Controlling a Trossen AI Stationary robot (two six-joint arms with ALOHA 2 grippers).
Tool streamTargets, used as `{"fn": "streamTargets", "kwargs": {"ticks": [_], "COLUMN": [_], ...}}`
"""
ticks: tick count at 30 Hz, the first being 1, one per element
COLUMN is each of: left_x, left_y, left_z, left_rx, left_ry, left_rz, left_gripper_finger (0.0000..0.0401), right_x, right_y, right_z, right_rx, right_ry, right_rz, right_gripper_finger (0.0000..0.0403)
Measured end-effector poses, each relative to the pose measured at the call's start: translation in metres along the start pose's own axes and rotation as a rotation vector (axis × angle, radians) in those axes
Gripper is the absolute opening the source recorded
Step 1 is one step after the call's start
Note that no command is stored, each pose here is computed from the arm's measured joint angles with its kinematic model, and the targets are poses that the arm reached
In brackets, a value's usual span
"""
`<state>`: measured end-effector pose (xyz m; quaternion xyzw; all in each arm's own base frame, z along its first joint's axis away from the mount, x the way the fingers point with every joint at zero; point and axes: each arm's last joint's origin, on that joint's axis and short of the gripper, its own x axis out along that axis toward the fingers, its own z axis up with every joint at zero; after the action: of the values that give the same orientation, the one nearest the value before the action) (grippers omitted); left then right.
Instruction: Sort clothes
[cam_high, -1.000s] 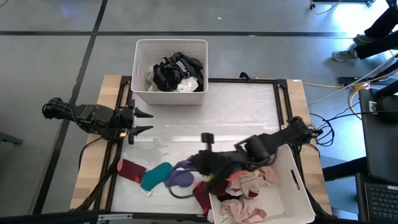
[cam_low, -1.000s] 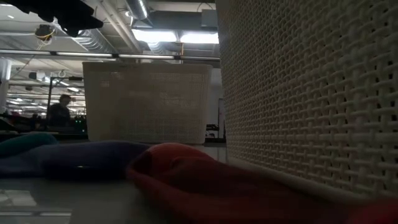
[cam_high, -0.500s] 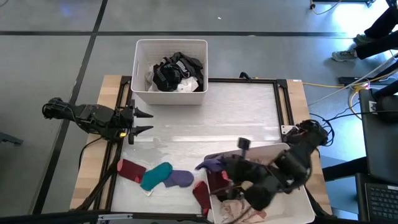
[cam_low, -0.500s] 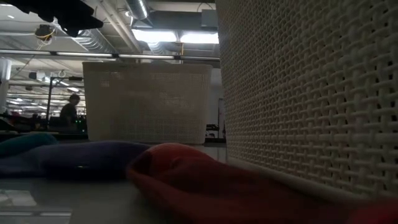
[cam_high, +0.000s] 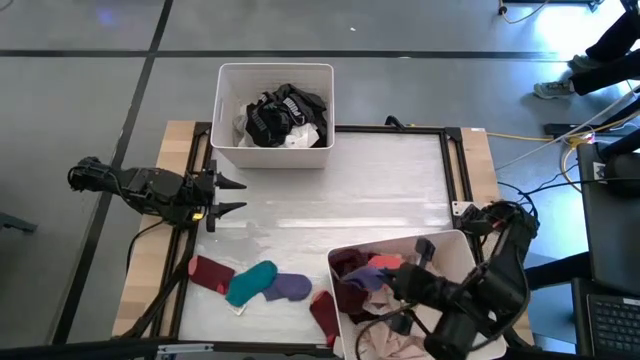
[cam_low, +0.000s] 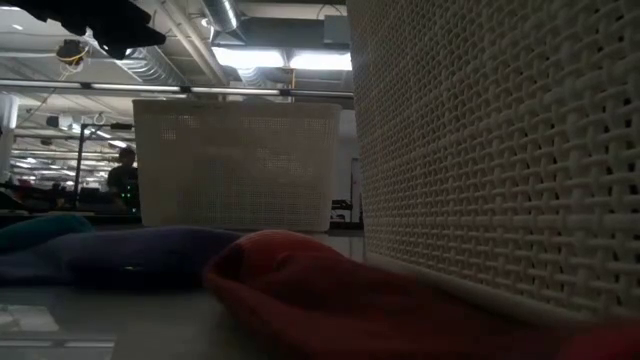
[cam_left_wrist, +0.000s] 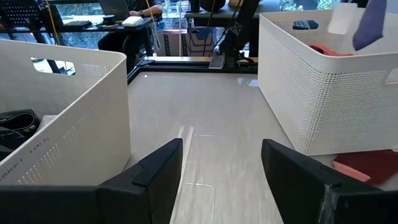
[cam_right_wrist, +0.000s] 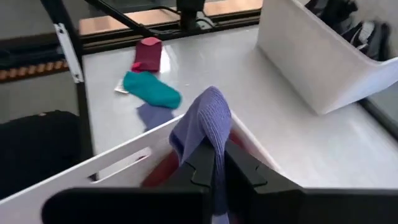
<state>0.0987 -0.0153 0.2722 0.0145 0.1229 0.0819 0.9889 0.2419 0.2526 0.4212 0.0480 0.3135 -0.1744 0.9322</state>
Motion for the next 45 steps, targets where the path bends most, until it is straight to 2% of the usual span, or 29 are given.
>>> {"fn": "streamTargets", "kwargs": {"ticks": [4, 13, 17, 21, 28, 32, 37, 45], "left_x": [0.0, 0.0, 0.0, 0.0, 0.0, 0.0, 0.0, 0.0], "left_y": [0.0, 0.0, 0.0, 0.0, 0.0, 0.0, 0.0, 0.0], "left_z": [0.0, 0.0, 0.0, -0.001, -0.002, -0.001, -0.001, -0.002], "left_rx": [-0.005, -0.01, -0.012, -0.01, -0.007, -0.009, -0.009, -0.007], "left_ry": [0.0, 0.0, 0.0, 0.011, 0.016, 0.012, 0.012, 0.016], "left_rz": [0.0, 0.0, 0.0, -0.001, -0.001, -0.002, -0.002, -0.001], "left_gripper_finger": [0.021, 0.021, 0.021, 0.021, 0.021, 0.021, 0.021, 0.021], "right_x": [-0.002, 0.004, 0.005, 0.008, 0.015, 0.022, 0.049, 0.128], "right_y": [0.002, 0.004, 0.003, 0.002, -0.002, -0.006, -0.011, -0.021], "right_z": [-0.003, -0.006, -0.006, -0.004, 0.002, 0.008, 0.023, 0.051], "right_rx": [0.107, 0.453, 0.514, 0.519, 0.537, 0.481, 0.341, 0.141], "right_ry": [0.041, 0.378, 0.39, 0.365, 0.386, 0.325, 0.251, 0.241], "right_rz": [0.027, 0.104, 0.094, 0.082, 0.071, 0.055, 0.037, 0.039], "right_gripper_finger": [0.0021, 0.0021, 0.0025, 0.0056, 0.0158, 0.0196, 0.0212, 0.0214]}}
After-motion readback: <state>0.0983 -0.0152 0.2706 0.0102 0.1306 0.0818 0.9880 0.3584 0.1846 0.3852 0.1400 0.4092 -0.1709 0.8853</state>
